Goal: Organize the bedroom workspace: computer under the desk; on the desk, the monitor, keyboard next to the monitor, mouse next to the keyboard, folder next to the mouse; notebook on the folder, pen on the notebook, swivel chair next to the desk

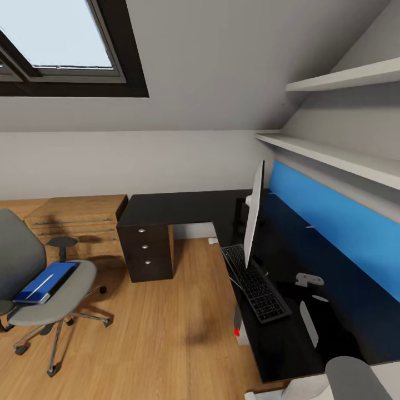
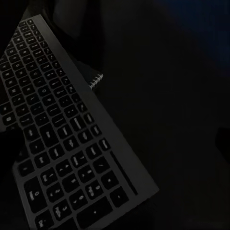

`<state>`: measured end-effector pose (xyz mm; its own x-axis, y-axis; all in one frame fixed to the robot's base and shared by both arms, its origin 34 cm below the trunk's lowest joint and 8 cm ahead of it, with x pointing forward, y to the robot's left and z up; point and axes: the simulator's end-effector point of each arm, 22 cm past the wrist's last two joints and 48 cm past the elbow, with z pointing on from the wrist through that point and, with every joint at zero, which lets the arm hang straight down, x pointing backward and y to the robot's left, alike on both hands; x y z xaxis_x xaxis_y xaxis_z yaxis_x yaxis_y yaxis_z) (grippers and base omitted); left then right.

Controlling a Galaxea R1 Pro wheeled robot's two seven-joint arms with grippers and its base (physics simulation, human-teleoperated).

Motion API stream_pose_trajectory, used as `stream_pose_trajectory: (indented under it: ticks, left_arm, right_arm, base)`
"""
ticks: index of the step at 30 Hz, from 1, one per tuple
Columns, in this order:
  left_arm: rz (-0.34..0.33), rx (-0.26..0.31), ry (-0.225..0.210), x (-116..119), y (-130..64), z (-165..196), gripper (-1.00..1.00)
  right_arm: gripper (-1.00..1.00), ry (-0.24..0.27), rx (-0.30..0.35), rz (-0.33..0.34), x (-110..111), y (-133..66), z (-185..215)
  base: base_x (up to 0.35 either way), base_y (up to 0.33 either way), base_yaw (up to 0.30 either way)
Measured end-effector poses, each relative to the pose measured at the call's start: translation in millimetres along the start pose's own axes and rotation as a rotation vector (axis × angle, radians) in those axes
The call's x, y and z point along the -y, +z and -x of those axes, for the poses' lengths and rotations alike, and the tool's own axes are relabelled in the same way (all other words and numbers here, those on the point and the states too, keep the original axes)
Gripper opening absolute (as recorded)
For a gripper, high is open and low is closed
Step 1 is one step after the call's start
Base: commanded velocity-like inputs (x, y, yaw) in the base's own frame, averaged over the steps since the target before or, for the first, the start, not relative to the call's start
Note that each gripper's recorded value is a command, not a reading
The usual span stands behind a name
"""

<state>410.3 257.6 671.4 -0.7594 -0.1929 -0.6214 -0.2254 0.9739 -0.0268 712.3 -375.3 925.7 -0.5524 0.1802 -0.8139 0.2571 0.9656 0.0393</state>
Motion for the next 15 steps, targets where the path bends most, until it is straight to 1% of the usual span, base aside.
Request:
stream_pose_trajectory:
  ticks: [11, 15]
  left_arm:
    - [0.000, 0.000, -0.001, -0.1, 0.1, 0.0, 1.00]
    - [0.000, 0.000, 0.000, -0.1, 0.1, 0.0, 1.00]
  right_arm:
    - [1.00, -0.003, 0.017, 0.000, 1.4, 3.9, -6.3]
    - [1.00, -0.009, 0.017, -0.008, 8.6, 7.1, -14.0]
  base:
    - [0.013, 0.000, 0.000]
    - [0.000, 0.000, 0.000]
